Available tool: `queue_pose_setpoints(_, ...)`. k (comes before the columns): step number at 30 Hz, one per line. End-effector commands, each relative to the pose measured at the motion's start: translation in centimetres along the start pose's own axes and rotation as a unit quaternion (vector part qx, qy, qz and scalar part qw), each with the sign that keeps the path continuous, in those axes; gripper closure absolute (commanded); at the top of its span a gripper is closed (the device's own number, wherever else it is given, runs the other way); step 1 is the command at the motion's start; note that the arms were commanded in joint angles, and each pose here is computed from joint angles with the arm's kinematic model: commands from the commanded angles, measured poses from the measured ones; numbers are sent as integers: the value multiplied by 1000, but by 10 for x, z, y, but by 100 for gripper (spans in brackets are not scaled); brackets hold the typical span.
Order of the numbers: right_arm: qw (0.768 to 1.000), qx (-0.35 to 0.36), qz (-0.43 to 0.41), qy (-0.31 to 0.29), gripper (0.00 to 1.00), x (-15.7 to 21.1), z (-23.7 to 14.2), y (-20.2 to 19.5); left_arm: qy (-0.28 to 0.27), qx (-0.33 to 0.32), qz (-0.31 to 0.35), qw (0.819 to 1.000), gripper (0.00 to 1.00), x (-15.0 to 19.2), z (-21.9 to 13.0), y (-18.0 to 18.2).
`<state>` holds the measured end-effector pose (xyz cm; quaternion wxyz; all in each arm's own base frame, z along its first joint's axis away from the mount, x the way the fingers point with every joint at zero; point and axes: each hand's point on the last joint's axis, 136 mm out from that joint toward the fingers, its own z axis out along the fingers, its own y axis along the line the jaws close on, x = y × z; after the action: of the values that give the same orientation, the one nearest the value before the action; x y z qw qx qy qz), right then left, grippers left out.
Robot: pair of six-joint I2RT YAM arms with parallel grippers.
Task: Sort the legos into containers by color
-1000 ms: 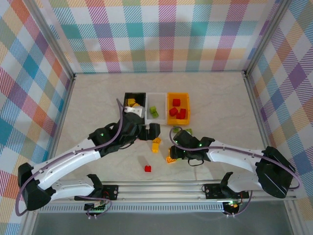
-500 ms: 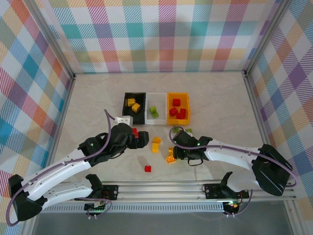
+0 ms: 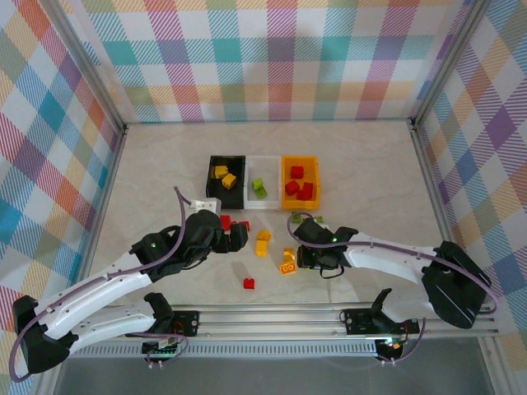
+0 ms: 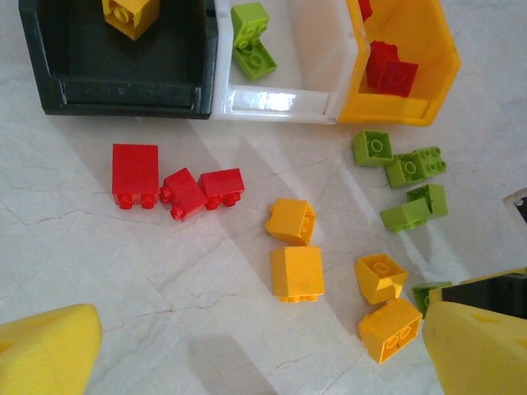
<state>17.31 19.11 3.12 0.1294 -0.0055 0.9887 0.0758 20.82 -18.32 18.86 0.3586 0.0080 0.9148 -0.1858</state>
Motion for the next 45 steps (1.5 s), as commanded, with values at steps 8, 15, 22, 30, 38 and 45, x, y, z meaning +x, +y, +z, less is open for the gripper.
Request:
queue_pose_setpoints(8,998,-38,-31,-33,73,-21,-20,21,-6,-33,-4,999,0,6,-5,21)
queue_pose_setpoints(15,984,-121,-68,-107,77,-100,-70,88,4,-45,-5,999,0,18,-1,31)
queue_pose_setpoints(22,983,-128,-54,-124,76,-188,-52,132,31,-50,4,998,0,34,5,37)
queue_pose_setpoints(30,990,-87,-29,-108,71,-243,-2,145,70,-43,5,997,0,54,15,36)
queue_pose_setpoints(38,986,-108,-30,-127,33,-258,-25,158,101,-27,23,994,0,70,18,26)
queue_pose_setpoints(45,977,-148,-16,-155,25,-228,-67,138,150,-4,77,986,0,102,21,0)
